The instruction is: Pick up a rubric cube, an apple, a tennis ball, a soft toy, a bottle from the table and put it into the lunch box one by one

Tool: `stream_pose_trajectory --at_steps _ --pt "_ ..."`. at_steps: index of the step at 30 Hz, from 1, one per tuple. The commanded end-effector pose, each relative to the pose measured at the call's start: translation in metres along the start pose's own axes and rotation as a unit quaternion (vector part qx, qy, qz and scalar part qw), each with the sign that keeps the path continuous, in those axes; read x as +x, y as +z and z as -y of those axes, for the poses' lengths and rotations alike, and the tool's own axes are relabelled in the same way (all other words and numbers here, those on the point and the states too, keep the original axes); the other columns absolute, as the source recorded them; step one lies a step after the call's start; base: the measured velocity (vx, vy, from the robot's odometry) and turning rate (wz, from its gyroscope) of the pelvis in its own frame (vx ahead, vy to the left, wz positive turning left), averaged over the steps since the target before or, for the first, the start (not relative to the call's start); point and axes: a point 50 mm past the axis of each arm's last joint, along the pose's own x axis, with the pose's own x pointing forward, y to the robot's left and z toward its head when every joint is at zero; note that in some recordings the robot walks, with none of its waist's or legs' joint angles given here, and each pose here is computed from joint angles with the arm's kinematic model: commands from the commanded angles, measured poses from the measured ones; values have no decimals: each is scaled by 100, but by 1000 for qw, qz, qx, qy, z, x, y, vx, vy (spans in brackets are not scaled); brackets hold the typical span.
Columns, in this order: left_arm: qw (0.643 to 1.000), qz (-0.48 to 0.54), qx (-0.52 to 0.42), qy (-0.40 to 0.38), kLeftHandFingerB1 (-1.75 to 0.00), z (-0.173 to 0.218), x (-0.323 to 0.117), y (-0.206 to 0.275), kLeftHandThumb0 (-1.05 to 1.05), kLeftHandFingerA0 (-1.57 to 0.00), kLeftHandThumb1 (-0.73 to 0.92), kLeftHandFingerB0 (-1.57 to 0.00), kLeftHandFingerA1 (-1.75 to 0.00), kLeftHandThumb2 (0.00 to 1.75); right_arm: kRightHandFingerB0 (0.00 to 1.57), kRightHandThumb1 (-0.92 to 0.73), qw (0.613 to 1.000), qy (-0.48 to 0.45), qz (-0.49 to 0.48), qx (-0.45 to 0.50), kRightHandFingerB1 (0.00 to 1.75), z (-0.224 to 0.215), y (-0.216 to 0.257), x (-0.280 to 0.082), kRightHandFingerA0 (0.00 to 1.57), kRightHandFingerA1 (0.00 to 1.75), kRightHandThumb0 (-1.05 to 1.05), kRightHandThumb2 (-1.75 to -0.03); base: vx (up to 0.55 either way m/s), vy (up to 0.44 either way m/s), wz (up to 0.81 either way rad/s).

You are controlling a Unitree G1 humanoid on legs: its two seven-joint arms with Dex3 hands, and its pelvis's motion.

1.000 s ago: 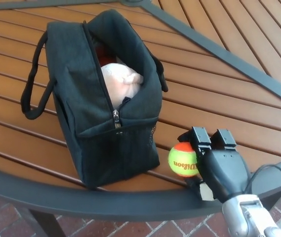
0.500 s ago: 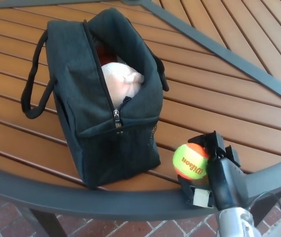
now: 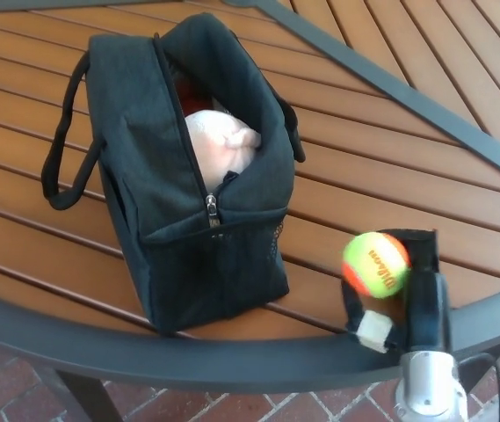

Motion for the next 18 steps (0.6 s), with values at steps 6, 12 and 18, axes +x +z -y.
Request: stream_pose_trajectory --at_steps 6,12,18 --pt "1000 11 7 25 -113 -16 0 2 -16 -97 42 -93 -132 113 75 -51 927 22 -100 361 170 -3 38 16 100 175 -21 -130 0 0 0" --pt "1000 14 11 25 -112 -17 1 3 -18 -99 45 -89 -127 109 73 -57 939 58 -54 334 167 5 69 23 96 175 -17 -122 0 0 0" --pt "999 16 27 30 -110 -19 -1 0 -18 -100 43 -92 -126 110 77 -51 945 121 5 303 170 6 107 27 98 175 -13 -130 0 0 0"
